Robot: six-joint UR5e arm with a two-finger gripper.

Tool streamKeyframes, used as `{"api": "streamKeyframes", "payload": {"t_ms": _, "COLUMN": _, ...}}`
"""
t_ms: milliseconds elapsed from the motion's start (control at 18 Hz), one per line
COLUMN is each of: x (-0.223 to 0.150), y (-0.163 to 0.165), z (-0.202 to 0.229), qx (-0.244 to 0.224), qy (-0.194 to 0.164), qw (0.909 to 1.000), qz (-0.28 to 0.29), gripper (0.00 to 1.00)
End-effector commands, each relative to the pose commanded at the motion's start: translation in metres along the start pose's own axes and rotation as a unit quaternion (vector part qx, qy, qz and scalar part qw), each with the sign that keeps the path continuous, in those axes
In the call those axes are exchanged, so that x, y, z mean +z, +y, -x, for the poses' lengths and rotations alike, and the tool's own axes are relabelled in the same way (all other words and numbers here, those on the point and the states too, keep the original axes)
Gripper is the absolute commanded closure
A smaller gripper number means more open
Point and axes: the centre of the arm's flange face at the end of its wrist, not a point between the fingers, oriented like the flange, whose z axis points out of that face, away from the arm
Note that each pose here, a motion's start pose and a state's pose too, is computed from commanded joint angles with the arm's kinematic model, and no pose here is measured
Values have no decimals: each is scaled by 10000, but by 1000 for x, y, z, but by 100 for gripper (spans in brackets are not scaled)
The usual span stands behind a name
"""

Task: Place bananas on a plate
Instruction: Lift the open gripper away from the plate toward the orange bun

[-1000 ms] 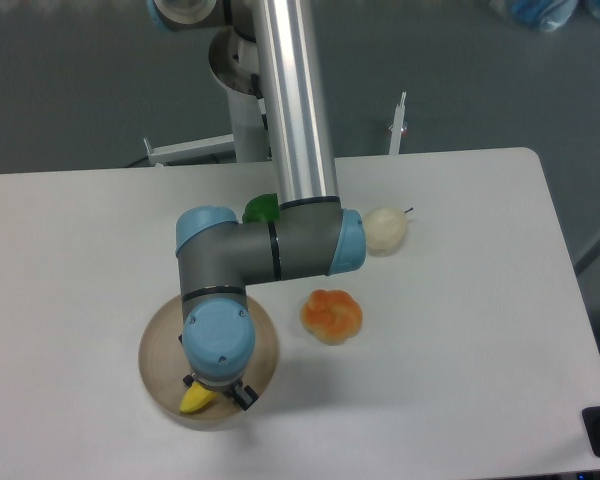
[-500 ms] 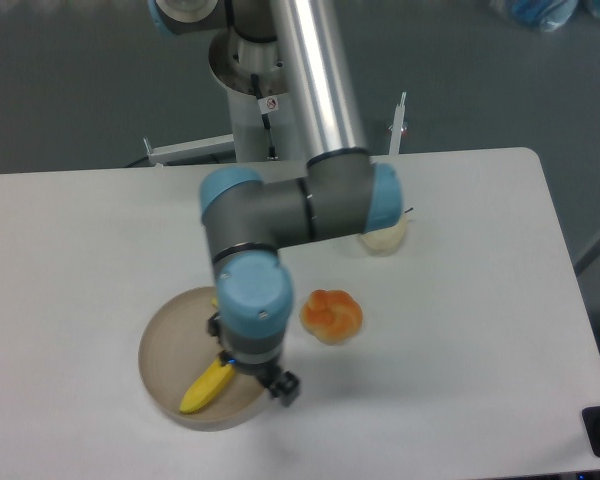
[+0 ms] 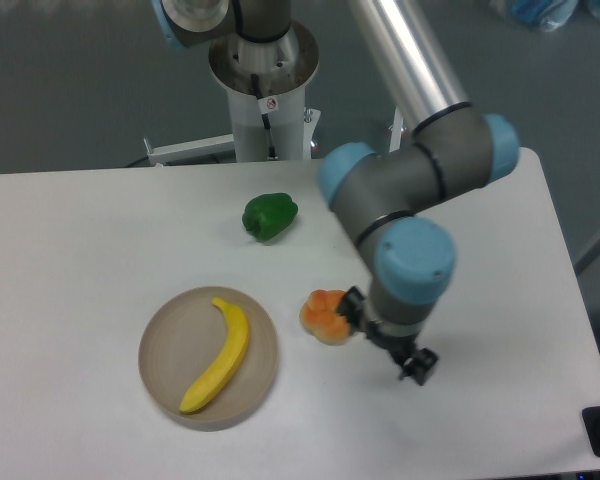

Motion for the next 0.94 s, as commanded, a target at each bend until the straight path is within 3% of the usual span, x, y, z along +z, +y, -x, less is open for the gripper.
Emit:
{"api": "streamKeyframes", "payload": {"t_ms": 278, "x": 12, "y": 58, "z": 24, "qx": 268, "qy": 33, "qw": 9996, "qz": 0, "gripper": 0}}
{"api": "streamKeyframes", "payload": {"t_ms": 500, "x": 23, "y": 83, "z": 30, "qx": 292, "qy": -70, "qw": 9995, "qz": 2, "gripper": 0}}
{"api": "streamKeyframes", "payload": {"t_ms": 944, "x": 26, "y": 86, "z": 30, "qx": 361, "qy": -40, "qw": 9993, "qz": 4, "gripper": 0}}
